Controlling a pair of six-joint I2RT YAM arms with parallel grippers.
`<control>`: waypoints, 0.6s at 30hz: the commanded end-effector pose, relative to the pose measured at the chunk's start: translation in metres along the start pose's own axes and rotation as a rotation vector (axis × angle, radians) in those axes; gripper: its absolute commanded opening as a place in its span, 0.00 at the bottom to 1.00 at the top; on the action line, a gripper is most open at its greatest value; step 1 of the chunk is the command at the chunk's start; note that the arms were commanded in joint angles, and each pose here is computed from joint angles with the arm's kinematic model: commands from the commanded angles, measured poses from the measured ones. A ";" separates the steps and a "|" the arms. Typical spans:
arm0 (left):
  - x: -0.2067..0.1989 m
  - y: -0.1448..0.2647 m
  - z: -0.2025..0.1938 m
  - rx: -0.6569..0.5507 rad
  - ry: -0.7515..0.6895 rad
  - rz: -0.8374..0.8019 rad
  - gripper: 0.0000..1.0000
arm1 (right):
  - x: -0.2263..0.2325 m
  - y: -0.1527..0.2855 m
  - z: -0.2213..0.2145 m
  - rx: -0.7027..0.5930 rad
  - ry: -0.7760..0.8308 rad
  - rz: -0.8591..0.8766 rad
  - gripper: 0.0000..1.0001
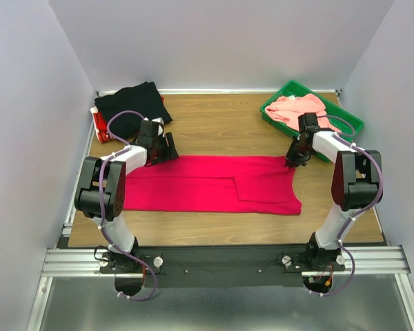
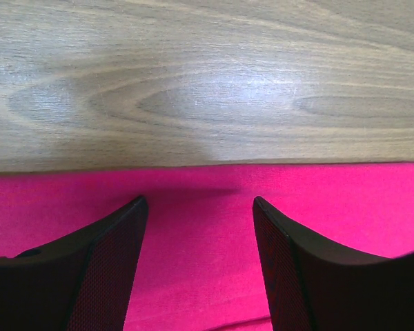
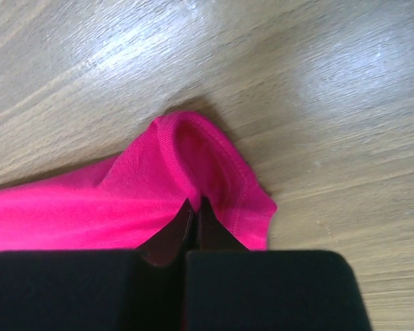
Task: Fold and stack the t-shirts
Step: Fold the tshirt
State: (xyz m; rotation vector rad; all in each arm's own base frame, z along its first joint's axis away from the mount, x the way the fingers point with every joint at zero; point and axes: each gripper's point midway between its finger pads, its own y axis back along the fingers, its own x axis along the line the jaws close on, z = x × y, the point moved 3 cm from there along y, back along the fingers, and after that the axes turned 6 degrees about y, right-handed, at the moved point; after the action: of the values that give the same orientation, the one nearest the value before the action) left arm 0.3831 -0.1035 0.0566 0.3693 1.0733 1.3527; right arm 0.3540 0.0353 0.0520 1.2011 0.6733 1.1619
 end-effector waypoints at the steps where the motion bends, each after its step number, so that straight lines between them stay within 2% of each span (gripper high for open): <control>1: 0.039 -0.002 -0.026 0.070 0.027 0.155 0.72 | -0.020 -0.005 0.003 -0.021 0.005 -0.102 0.06; 6: 0.033 0.003 -0.017 0.050 0.025 0.148 0.72 | -0.030 0.001 0.008 -0.050 0.030 -0.166 0.28; 8: 0.028 0.007 -0.009 0.036 0.018 0.133 0.72 | -0.036 0.008 0.013 -0.074 0.039 -0.213 0.49; 9: 0.023 0.009 -0.004 0.026 0.016 0.122 0.72 | -0.037 0.013 0.016 -0.089 0.041 -0.219 0.53; 12: 0.015 0.018 0.007 0.002 0.006 0.100 0.72 | -0.040 0.026 0.022 -0.114 0.059 -0.242 0.61; 18: -0.004 0.040 0.033 -0.075 -0.013 0.047 0.72 | -0.013 0.066 0.040 -0.216 0.089 -0.128 0.62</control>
State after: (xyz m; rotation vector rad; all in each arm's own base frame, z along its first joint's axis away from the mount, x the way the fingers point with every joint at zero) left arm 0.3771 -0.0914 0.0698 0.4041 1.0858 1.4044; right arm 0.3549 0.0027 0.0820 0.9967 0.7258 1.0907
